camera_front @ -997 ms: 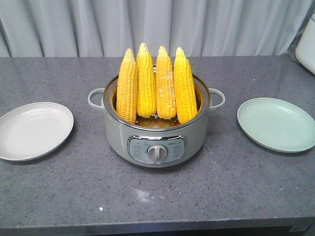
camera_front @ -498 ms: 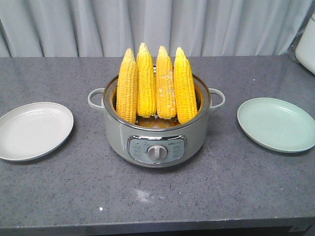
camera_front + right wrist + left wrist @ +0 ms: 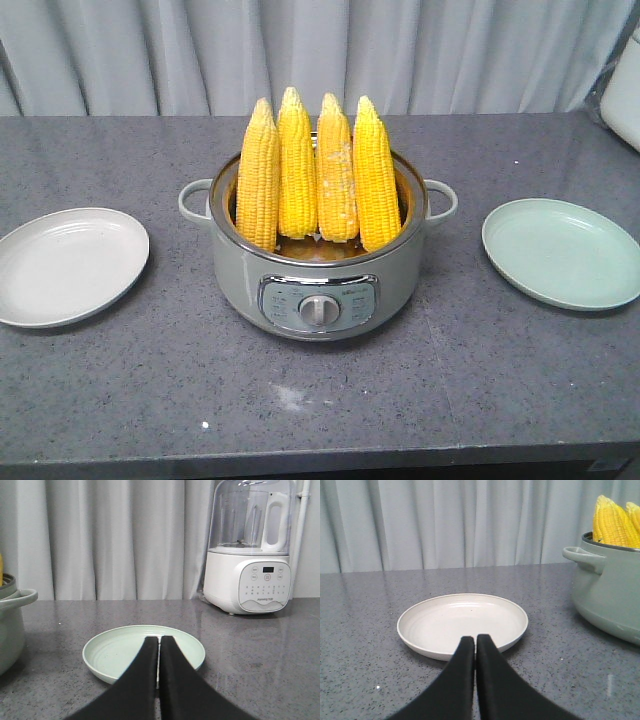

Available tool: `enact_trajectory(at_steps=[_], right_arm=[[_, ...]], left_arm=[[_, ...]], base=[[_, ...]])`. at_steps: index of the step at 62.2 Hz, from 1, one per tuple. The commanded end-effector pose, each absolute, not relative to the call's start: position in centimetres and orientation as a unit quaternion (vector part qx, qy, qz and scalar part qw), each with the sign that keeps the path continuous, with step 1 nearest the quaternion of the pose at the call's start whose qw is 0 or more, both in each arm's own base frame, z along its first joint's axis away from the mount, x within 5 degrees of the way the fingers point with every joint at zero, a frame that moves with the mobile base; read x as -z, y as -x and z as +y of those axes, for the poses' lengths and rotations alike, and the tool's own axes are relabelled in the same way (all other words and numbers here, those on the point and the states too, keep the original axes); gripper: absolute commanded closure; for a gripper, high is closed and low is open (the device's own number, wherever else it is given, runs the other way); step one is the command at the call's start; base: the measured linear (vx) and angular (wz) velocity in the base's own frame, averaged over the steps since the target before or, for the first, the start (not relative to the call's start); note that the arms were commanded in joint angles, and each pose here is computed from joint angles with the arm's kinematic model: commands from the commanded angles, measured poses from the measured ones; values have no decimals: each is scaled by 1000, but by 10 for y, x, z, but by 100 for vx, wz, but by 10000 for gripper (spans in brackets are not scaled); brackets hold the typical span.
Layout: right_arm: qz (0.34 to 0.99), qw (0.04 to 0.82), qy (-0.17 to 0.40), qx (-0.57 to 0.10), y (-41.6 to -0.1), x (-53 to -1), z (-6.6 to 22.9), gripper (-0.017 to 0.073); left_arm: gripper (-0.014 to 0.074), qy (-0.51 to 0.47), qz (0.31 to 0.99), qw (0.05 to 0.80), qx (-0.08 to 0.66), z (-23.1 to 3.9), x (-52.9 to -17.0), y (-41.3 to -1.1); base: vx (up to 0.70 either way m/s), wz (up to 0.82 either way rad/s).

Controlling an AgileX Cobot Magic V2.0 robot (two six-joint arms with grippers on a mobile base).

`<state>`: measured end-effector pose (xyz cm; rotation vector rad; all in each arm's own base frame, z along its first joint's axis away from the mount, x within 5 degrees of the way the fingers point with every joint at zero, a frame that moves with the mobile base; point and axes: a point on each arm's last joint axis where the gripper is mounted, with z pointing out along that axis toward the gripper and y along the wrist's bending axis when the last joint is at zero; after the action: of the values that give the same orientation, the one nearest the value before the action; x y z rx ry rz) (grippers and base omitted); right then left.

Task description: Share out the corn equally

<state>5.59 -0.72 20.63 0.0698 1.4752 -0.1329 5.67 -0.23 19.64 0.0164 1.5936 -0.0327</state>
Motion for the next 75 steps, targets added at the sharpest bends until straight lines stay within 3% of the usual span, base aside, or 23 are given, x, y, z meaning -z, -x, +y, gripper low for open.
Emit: enact_trajectory(at_steps=[1, 40, 49, 62, 75], right_arm=[[643, 762, -28, 66, -55, -211, -7, 562], [629, 774, -27, 66, -54, -215, -7, 562], [599, 791, -118, -37, -53, -219, -8, 562], [550, 764, -266, -206, -53, -219, -12, 562], [485, 737, -355, -308, -51, -221, -16, 562]], left_arm=[[600, 0, 689, 724, 14, -1, -199, -56], [600, 0, 688, 726, 14, -1, -199, -56], [600, 26, 676, 735, 38, -1, -202, -56], [600, 176, 645, 717, 197, 0, -204, -56], [600, 197, 624, 723, 221, 1, -210, -55]], base=[[0, 0], [0, 0], [0, 0], [0, 0], [0, 0]])
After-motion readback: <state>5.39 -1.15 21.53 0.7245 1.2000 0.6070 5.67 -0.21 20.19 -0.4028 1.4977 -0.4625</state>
